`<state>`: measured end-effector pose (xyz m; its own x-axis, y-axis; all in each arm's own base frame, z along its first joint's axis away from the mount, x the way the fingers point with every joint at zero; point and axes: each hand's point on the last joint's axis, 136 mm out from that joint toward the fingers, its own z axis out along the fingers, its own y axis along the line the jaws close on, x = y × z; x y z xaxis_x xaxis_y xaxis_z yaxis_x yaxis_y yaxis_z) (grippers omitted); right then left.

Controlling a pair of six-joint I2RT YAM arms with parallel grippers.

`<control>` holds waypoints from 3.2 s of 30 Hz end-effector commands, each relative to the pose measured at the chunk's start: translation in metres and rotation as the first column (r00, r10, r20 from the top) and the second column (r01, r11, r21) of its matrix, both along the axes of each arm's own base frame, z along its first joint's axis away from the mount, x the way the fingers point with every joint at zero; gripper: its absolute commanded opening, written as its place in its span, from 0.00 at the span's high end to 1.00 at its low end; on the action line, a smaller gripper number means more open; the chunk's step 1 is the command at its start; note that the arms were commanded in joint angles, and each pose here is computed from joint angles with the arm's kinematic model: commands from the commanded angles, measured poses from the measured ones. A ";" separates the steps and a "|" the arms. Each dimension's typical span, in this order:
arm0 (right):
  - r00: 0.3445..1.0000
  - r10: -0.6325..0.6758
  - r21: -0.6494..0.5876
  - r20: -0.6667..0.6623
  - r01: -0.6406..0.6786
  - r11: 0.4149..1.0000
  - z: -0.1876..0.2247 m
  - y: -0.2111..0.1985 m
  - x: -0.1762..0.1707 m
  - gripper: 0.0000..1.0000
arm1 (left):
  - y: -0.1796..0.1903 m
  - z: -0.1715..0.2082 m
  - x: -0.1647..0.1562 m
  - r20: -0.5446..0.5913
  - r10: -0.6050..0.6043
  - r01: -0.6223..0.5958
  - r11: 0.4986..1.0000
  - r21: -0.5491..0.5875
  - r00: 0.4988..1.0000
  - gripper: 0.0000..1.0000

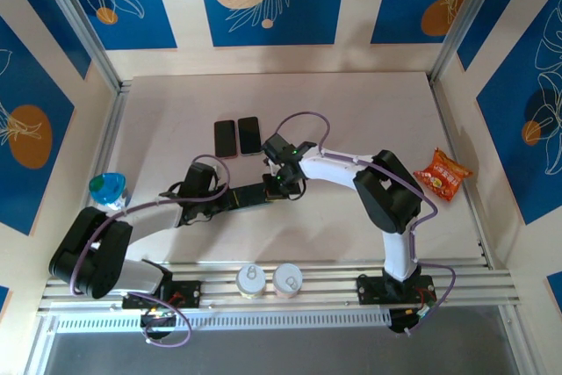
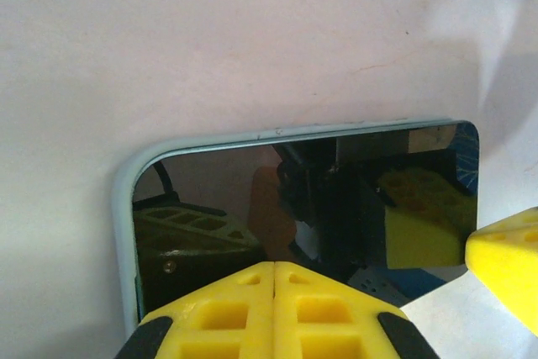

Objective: Put the phone into the phone case

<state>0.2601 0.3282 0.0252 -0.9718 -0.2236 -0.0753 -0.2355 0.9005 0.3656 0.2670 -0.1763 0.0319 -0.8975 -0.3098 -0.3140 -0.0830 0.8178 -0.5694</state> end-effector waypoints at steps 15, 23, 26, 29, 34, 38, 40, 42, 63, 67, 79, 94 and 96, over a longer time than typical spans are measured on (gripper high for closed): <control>0.977 0.054 -0.239 -0.208 -0.104 0.965 -0.115 -0.022 -0.066 1.00 | 0.005 -0.012 -0.006 -0.036 0.018 -0.017 0.999 0.035 0.999 0.98; 0.971 0.052 -0.231 -0.232 -0.107 0.967 -0.120 -0.020 -0.066 1.00 | 0.008 -0.022 -0.008 -0.063 0.030 -0.027 0.998 0.053 0.998 0.99; 0.968 0.051 -0.233 -0.246 -0.110 0.966 -0.124 -0.021 -0.067 1.00 | 0.010 -0.027 -0.010 -0.076 0.040 -0.035 0.997 0.065 0.996 1.00; 0.965 0.049 -0.237 -0.256 -0.112 0.965 -0.127 -0.020 -0.068 1.00 | 0.011 -0.031 -0.011 -0.085 0.044 -0.038 0.997 0.071 0.995 1.00; 0.959 0.046 -0.243 -0.279 -0.117 0.963 -0.133 -0.021 -0.070 1.00 | 0.012 -0.036 -0.013 -0.101 0.045 -0.037 0.996 0.081 0.994 1.00; 0.955 0.048 -0.241 -0.293 -0.122 0.963 -0.137 -0.020 -0.071 1.00 | 0.014 -0.039 -0.013 -0.106 0.050 -0.040 0.995 0.092 0.993 1.00; 0.952 0.052 -0.239 -0.302 -0.128 0.962 -0.139 -0.019 -0.072 1.00 | 0.015 -0.040 -0.013 -0.109 0.052 -0.042 0.994 0.096 0.993 1.00; 0.949 0.052 -0.239 -0.310 -0.131 0.962 -0.142 -0.019 -0.073 1.00 | 0.016 -0.041 -0.013 -0.112 0.055 -0.044 0.994 0.102 0.992 1.00; 0.998 0.033 0.032 0.048 -0.034 0.999 0.026 -0.008 0.009 1.00 | 0.023 -0.024 -0.003 -0.072 0.054 -0.041 0.986 0.164 0.996 1.00; 0.998 0.035 0.037 0.052 -0.037 0.999 0.027 -0.008 0.009 1.00 | 0.023 -0.023 -0.003 -0.070 0.058 -0.046 0.985 0.164 0.996 1.00; 0.999 0.049 -0.011 -0.015 -0.050 0.999 -0.009 -0.007 -0.004 1.00 | 0.023 -0.023 -0.003 -0.070 0.057 -0.045 0.986 0.163 0.996 1.00; 0.978 0.115 -0.236 -0.173 -0.155 0.959 -0.103 -0.016 -0.058 1.00 | 0.024 -0.040 -0.011 -0.117 0.047 -0.026 0.985 0.173 0.992 1.00; 0.975 0.121 -0.254 -0.188 -0.168 0.953 -0.108 -0.017 -0.064 1.00 | 0.023 -0.042 -0.011 -0.120 0.047 -0.025 0.985 0.173 0.992 1.00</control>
<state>0.2627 0.3252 0.0215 -0.9573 -0.2808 -0.0681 -0.2886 0.9180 0.2720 0.2750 -0.1738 0.0260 -0.9006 -0.3089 -0.3057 -0.1137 0.8464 -0.5203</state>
